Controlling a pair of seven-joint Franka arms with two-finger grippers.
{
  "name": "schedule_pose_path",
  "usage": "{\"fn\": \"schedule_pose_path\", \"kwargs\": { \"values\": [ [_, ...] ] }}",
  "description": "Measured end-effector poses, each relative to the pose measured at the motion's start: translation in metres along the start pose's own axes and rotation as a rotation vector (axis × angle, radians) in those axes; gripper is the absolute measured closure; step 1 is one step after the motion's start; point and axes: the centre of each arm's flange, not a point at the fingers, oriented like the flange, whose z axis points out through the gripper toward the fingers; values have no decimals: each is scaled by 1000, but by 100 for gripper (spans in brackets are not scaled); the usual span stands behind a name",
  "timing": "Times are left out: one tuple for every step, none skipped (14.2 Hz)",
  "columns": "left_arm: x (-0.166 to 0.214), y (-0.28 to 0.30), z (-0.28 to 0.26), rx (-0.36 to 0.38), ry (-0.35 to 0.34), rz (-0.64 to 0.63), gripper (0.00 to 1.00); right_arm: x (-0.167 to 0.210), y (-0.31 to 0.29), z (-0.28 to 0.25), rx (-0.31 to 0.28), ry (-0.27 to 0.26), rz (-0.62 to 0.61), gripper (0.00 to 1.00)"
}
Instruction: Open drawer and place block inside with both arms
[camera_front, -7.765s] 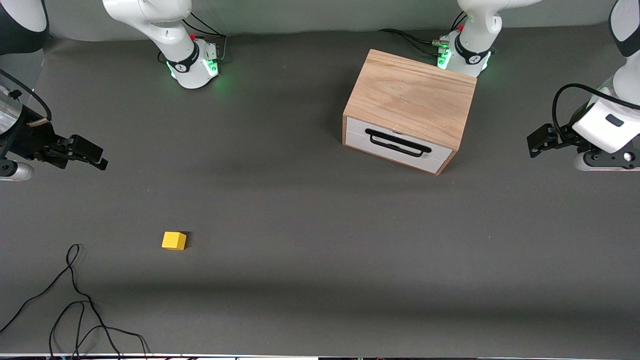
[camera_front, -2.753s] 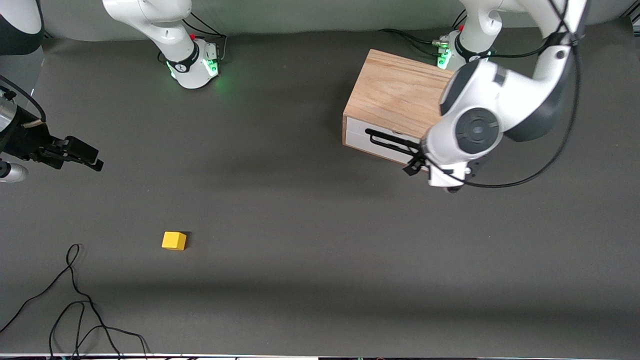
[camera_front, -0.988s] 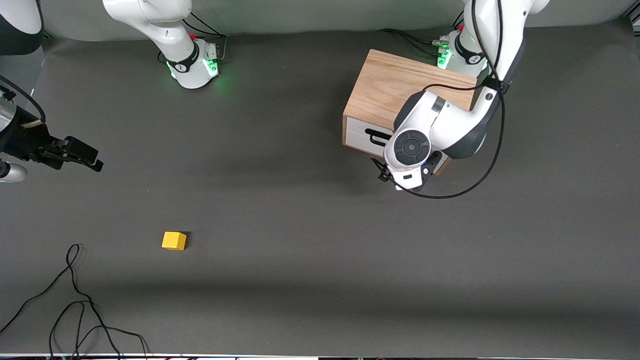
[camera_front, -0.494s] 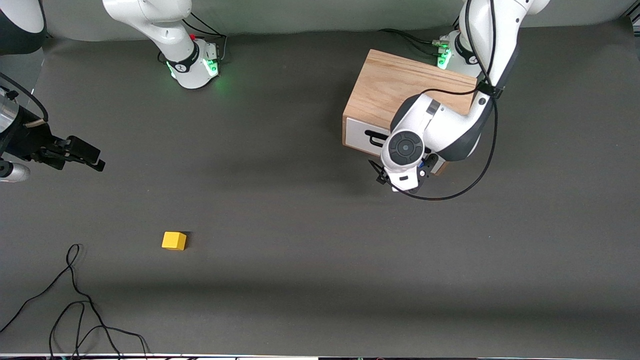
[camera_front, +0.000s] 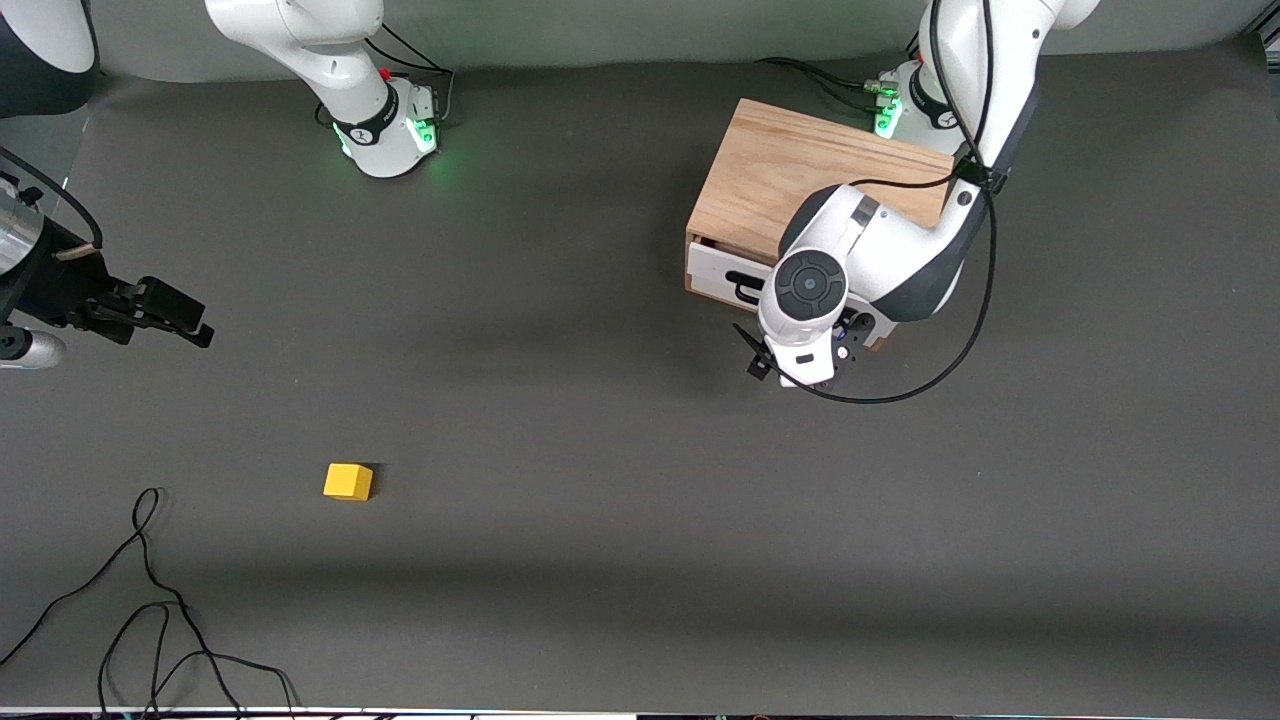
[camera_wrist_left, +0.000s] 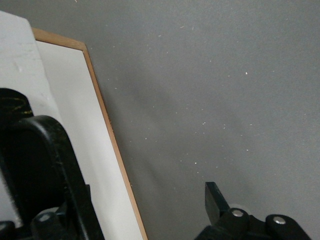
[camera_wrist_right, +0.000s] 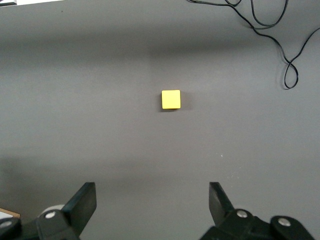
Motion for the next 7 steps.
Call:
{"fn": "schedule_pose_path", "kwargs": {
  "values": [
    [2,1,-1,-7,-4,-5,0,0,0,0,0,0,-1,0],
    [4,2,-3,-13,-9,-11,0,0,-1,0,0,1,-1,0],
    [6,3,-4,-20,-13,-15,0,0,-1,0,0,1,-1,0],
    [7,5,-8,-37,-14,-18,0,0,-1,0,0,1,-1,0],
    [9,7,-11,-48,-16,-19,0,1,-1,1,1,3,-1,0],
    [10,8,-12,-52,-18,-21,0,3,-1,3,2,9,-1,0],
    [11,9,-13,-57,-18,-22,0,7,-1,8,2,10,-1,0]
  ]
}}
